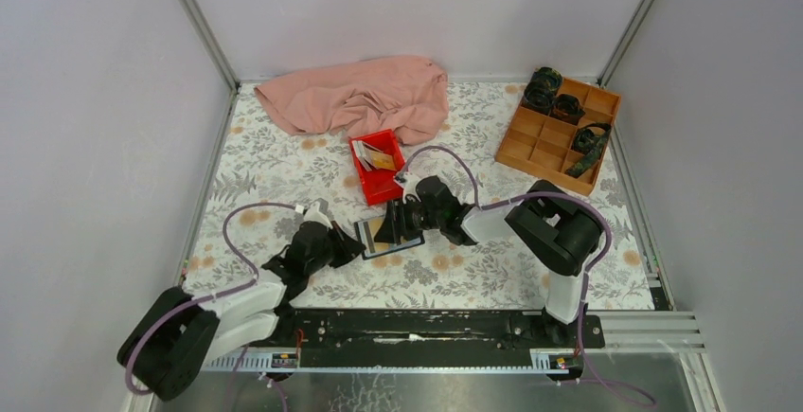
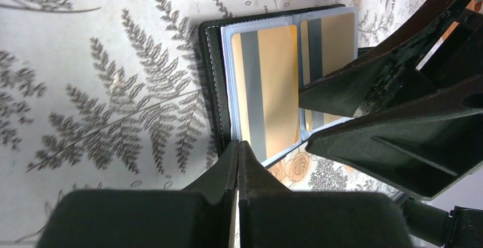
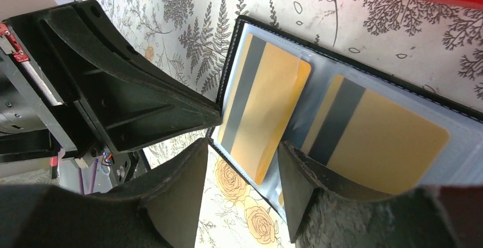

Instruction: Take the credit cards out of the card holder

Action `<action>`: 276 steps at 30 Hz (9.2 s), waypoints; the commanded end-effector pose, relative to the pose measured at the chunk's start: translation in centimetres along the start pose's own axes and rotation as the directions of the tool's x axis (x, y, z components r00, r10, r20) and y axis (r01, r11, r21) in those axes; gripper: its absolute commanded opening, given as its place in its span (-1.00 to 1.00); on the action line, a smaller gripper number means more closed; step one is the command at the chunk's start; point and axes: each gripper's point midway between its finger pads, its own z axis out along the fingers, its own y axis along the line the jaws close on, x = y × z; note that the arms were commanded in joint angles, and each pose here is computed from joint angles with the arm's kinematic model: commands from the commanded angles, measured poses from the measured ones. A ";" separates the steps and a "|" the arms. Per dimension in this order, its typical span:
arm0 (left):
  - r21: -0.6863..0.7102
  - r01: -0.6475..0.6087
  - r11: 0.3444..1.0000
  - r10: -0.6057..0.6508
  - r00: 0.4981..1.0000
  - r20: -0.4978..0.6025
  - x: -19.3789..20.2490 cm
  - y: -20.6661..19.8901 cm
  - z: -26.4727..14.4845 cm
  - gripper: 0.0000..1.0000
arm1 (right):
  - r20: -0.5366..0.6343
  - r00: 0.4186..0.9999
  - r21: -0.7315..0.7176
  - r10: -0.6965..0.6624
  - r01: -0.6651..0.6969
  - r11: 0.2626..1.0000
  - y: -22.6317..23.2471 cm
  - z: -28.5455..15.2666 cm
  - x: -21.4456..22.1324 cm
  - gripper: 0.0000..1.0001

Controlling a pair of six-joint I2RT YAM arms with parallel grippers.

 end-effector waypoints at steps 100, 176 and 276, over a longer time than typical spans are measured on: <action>-0.069 -0.032 0.997 0.026 0.996 -0.091 1.8 2.2 1.8 -1.00 | 0.023 0.999 -0.034 -0.030 0.031 0.999 1.4 -3.9 -1.0 0.12; 0.761 -0.204 0.616 0.305 0.952 0.008 -0.1 -17.1 -9.8 0.11 | 0.041 0.955 -0.400 -0.294 0.286 0.871 10.2 -15.3 3.5 -1.00; -0.311 0.012 0.950 0.217 0.689 0.691 -24.5 -11.4 12.0 -0.97 | 0.296 0.935 0.558 -0.194 -0.005 0.830 -9.2 -16.9 0.0 0.17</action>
